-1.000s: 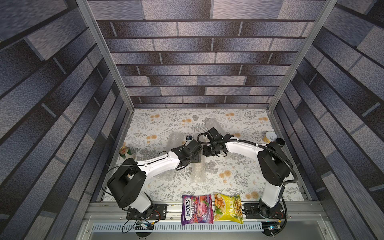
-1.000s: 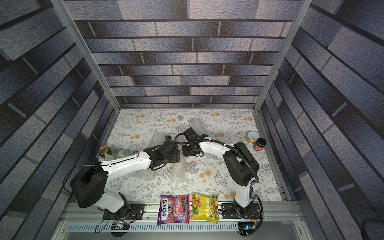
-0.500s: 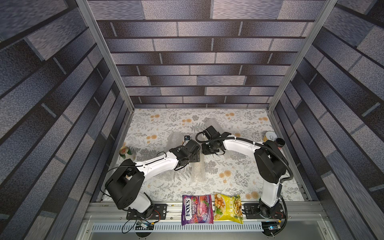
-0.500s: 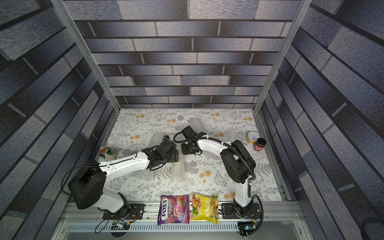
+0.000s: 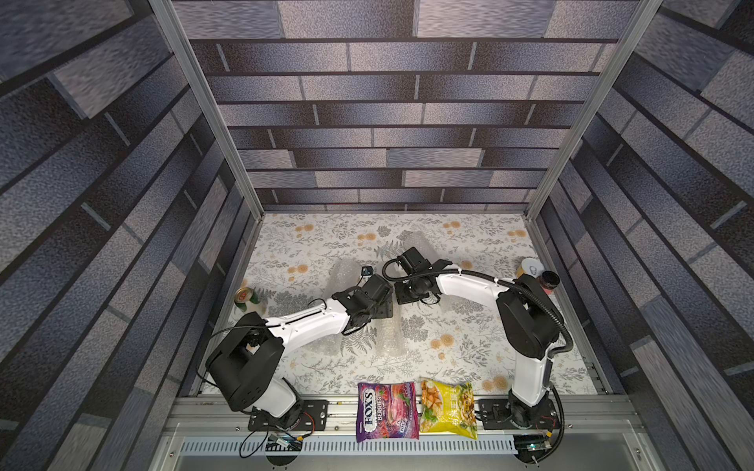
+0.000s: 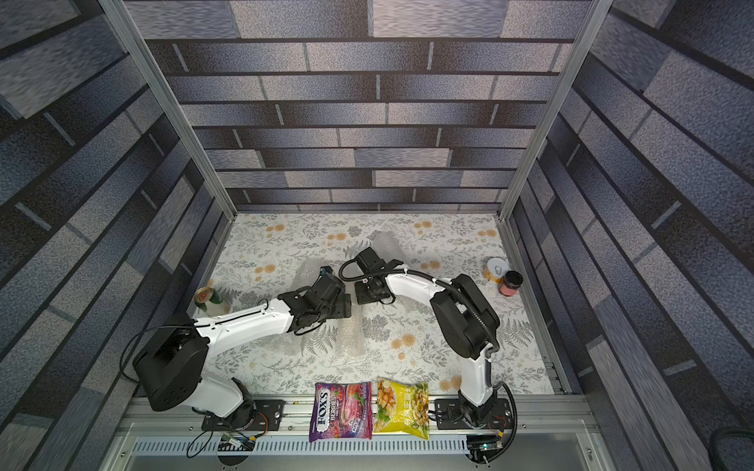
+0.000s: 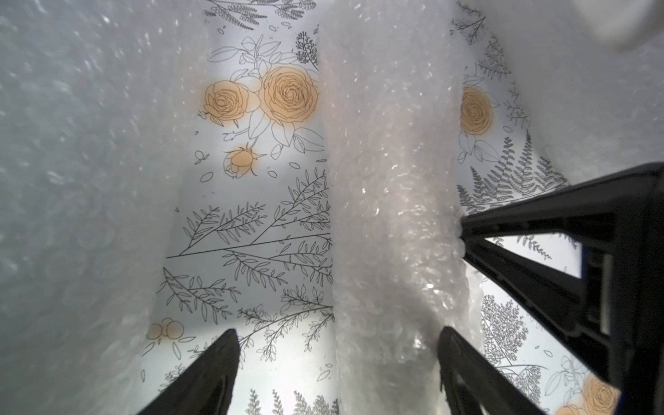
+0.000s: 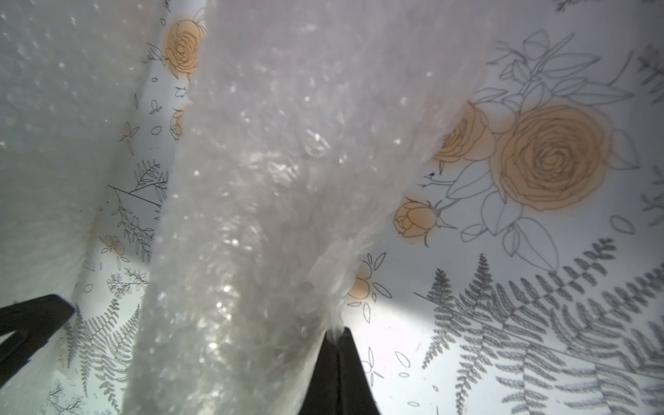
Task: Unwrap the vase from the bubble wrap
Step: Unwrap the bubble wrap at the center of the board.
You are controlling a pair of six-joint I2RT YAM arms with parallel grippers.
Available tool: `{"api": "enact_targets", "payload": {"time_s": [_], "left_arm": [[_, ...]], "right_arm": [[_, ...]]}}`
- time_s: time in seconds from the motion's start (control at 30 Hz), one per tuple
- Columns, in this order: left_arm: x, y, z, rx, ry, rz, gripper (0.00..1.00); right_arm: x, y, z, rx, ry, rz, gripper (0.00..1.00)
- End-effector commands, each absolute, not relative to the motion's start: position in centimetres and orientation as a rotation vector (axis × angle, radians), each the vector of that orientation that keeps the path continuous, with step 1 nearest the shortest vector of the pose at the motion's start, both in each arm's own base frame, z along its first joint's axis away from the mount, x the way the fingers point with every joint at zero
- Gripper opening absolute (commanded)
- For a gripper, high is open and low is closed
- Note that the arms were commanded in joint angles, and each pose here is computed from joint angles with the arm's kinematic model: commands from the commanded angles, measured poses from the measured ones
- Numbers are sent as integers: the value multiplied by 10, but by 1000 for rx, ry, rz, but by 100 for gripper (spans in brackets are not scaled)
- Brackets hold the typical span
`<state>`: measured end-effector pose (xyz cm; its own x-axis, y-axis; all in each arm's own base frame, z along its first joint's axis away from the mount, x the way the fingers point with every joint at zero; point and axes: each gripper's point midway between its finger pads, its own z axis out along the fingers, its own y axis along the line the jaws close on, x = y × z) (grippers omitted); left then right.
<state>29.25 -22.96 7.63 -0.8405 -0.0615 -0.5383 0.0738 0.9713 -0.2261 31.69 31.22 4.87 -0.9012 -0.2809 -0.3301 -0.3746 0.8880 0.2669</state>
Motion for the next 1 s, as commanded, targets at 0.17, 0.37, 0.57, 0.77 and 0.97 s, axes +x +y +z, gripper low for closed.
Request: {"api": "enact_targets", "payload": {"time_s": [0.17, 0.37, 0.57, 0.77, 0.97], "left_arm": [[268, -183, 35, -48, 2681, -142, 87], [264, -173, 31, -83, 2686, -140, 87], [262, -169, 28, -96, 2691, -140, 87], [261, -169, 25, -100, 2695, -145, 87], [263, -175, 30, -85, 2689, -168, 87]], "right_arm": [[311, 304, 51, -502, 2763, 438, 0], [312, 303, 55, -498, 2752, 441, 0], [313, 299, 52, -479, 2762, 445, 0], [315, 294, 53, -452, 2762, 453, 0], [314, 300, 61, -459, 2743, 523, 0]]}}
